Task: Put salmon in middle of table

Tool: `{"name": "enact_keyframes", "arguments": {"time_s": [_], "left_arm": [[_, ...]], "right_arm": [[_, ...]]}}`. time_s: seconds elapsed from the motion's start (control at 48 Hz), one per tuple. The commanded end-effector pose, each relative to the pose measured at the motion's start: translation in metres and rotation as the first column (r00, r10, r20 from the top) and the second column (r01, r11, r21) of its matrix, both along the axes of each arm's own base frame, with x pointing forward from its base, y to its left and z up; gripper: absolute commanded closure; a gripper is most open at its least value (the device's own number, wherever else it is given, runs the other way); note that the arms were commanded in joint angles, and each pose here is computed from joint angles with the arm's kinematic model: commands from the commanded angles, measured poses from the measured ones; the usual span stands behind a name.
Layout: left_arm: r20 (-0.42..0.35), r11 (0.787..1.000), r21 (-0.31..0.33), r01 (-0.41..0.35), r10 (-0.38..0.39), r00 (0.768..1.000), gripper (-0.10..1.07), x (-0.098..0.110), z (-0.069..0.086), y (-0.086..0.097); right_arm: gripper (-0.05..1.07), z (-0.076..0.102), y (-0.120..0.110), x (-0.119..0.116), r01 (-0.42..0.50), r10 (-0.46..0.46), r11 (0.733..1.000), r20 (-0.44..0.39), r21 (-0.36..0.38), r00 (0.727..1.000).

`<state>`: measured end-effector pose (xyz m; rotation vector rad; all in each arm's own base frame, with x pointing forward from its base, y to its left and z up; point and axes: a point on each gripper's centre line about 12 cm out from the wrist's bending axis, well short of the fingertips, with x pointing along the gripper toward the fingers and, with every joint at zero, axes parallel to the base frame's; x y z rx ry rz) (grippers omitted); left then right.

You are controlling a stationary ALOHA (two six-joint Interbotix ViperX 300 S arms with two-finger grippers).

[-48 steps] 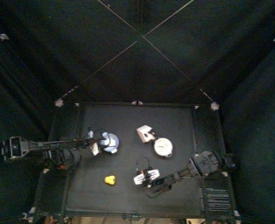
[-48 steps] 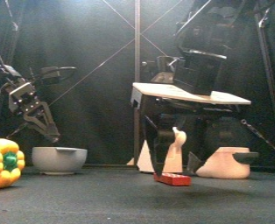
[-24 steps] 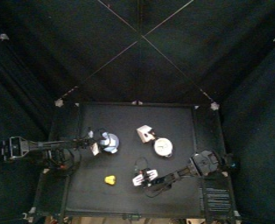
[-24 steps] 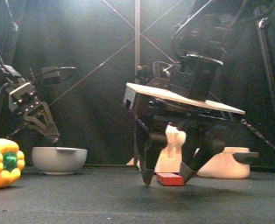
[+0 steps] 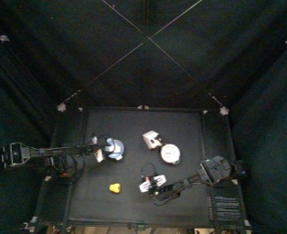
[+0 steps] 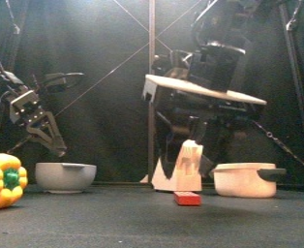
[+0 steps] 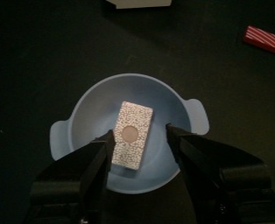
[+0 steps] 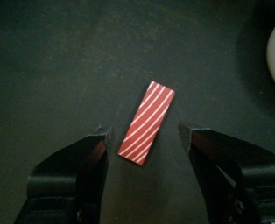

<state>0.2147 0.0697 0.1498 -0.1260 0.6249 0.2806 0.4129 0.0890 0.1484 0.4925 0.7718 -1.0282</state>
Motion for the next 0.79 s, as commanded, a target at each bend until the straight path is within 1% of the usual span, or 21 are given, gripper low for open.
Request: {"name": "enact_keyframes", "arguments": {"time_s": [0.0,0.062,0.083,0.104,0.125,0.188,0.229,0.292,0.375,0.458,0.542,0.625,0.667,0.771], "left_arm": [[0.052,1.000,0.014,0.022,-0.023,0.998,0.11,0.007,0.014,-0.003],[0.067,0.999,0.019,0.036,-0.038,0.997,0.11,0.008,0.017,-0.006],[0.073,0.999,0.020,0.040,-0.041,0.996,0.11,0.008,0.018,-0.007],[0.080,0.999,0.020,0.047,-0.049,0.996,0.11,0.008,0.020,-0.009],[0.090,0.998,0.020,0.054,-0.055,0.994,0.11,0.009,0.022,-0.011],[0.120,0.997,0.021,0.079,-0.082,0.989,0.11,0.010,0.028,-0.018],[0.149,0.994,0.022,0.107,-0.109,0.983,0.11,0.011,0.034,-0.025],[0.193,0.990,0.024,0.139,-0.141,0.971,0.11,0.012,0.043,-0.034],[0.257,0.983,0.024,0.184,-0.184,0.949,0.11,0.014,0.058,-0.046],[0.303,0.974,0.021,0.227,-0.222,0.927,0.11,0.015,0.067,-0.057],[0.332,0.964,0.016,0.266,-0.256,0.908,0.11,0.018,0.073,-0.067],[0.360,0.953,0.023,0.304,-0.291,0.886,0.11,0.021,0.081,-0.075],[0.381,0.945,0.028,0.327,-0.313,0.870,0.11,0.023,0.087,-0.081],[0.411,0.930,0.034,0.365,-0.346,0.843,0.11,0.025,0.094,-0.090]], "right_arm": [[0.12,0.044,-0.004,-0.003,-0.023,0.023,1.000,0.068,0.004,0.997],[0.12,0.058,-0.005,-0.007,-0.042,0.042,0.999,0.072,-0.006,0.996],[0.12,0.065,-0.006,-0.009,-0.045,0.046,0.999,0.079,-0.013,0.996],[0.12,0.068,-0.006,-0.010,-0.043,0.044,0.999,0.082,-0.013,0.996],[0.12,0.074,-0.007,-0.012,-0.047,0.049,0.999,0.087,-0.023,0.995],[0.12,0.086,-0.006,-0.017,-0.052,0.057,0.997,0.099,-0.050,0.994],[0.12,0.095,-0.005,-0.021,-0.057,0.065,0.995,0.111,-0.077,0.992],[0.12,0.102,-0.003,-0.026,-0.066,0.079,0.992,0.119,-0.109,0.990],[0.12,0.111,0.003,-0.035,-0.077,0.096,0.986,0.120,-0.149,0.988],[0.12,0.117,0.006,-0.042,-0.077,0.100,0.980,0.124,-0.182,0.987],[0.12,0.118,0.012,-0.051,-0.085,0.110,0.974,0.110,-0.211,0.988],[0.12,0.117,0.016,-0.056,-0.085,0.110,0.972,0.106,-0.217,0.988],[0.12,0.118,0.017,-0.058,-0.079,0.105,0.972,0.111,-0.219,0.988],[0.12,0.117,0.019,-0.066,-0.055,0.087,0.973,0.136,-0.222,0.987]]}}
